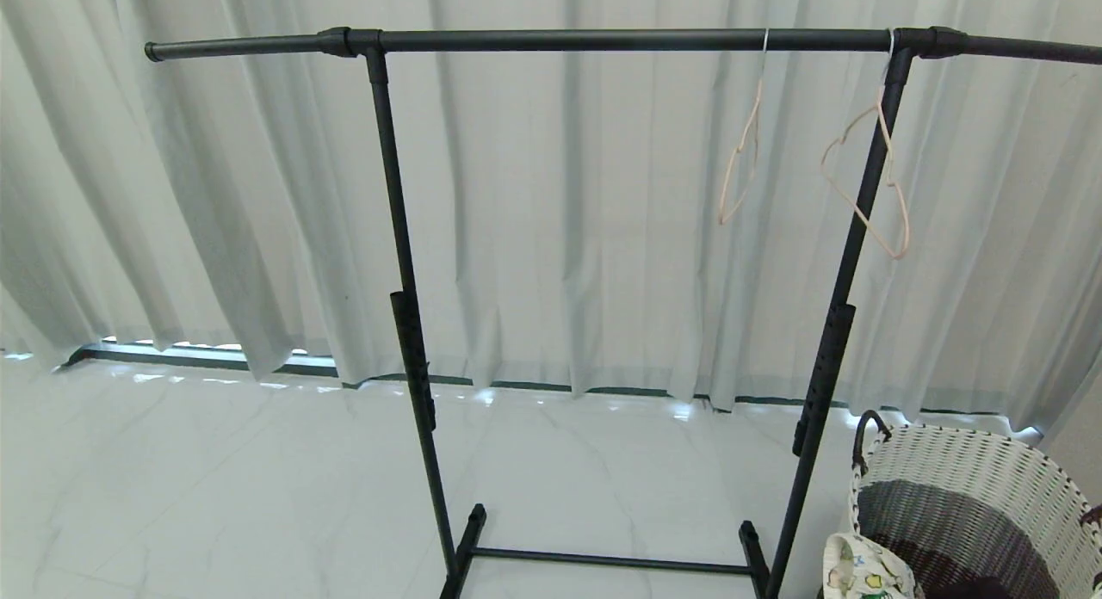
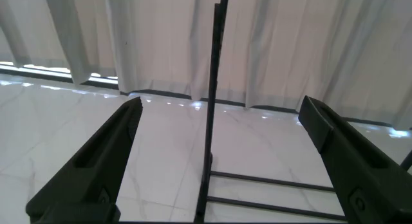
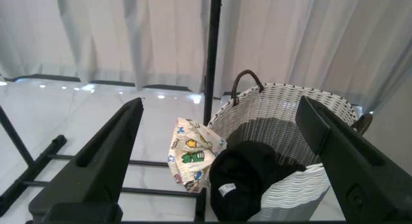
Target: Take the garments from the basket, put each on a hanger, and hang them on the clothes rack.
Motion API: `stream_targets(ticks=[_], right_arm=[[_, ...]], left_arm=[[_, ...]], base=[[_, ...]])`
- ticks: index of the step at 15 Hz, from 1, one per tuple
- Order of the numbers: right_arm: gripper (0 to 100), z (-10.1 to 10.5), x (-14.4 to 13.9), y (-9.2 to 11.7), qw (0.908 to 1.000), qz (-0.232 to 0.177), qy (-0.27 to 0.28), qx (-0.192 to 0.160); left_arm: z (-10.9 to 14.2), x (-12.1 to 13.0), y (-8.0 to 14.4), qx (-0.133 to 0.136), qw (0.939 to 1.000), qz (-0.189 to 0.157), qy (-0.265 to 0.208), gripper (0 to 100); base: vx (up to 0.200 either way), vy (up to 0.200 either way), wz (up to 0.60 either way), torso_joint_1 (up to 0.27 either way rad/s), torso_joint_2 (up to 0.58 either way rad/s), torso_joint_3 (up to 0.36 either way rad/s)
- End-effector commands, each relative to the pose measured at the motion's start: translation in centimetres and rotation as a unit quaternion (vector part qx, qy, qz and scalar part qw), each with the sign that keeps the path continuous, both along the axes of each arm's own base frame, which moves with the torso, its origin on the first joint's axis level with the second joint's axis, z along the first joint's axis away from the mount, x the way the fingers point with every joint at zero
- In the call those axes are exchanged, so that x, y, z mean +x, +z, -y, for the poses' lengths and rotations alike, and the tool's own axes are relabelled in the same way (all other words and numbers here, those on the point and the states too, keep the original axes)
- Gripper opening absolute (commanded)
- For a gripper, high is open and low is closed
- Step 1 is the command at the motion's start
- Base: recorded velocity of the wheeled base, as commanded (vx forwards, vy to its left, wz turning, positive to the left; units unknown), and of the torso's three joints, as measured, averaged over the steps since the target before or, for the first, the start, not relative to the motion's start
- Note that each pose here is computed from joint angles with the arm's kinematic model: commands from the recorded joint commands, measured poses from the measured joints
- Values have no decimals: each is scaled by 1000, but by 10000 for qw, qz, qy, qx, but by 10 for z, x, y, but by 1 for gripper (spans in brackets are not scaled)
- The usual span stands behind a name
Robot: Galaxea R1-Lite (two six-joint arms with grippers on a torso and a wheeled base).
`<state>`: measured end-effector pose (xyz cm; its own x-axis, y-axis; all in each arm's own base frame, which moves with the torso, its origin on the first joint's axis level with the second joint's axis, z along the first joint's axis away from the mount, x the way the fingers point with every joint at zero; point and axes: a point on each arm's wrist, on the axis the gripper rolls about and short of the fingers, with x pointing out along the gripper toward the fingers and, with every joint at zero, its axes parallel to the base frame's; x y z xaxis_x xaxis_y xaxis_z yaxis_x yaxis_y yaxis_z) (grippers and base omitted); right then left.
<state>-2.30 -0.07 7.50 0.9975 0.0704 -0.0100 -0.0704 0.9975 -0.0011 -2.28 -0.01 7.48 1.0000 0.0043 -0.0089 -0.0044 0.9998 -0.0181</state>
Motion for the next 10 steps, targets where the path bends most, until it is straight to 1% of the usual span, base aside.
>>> stream_targets(ticks=[1,5,8,10], right_arm=[[100,0,0,0,10000,-3,1,-9],[100,0,0,0,10000,-4,1,6],[100,0,0,0,9999,-15,-9,167],[100,0,0,0,9998,-16,-9,182]], left_arm=[[0,0,0,-2,10000,-1,2,100],[0,0,0,-2,10000,-9,2,100],[0,0,0,-17,10000,-1,2,100],[0,0,0,-25,10000,-1,2,100]], base=[[0,-200,0,2,7,2],[0,-200,0,-1,2,2],[0,0,0,0,0,0],[0,0,0,0,0,0]])
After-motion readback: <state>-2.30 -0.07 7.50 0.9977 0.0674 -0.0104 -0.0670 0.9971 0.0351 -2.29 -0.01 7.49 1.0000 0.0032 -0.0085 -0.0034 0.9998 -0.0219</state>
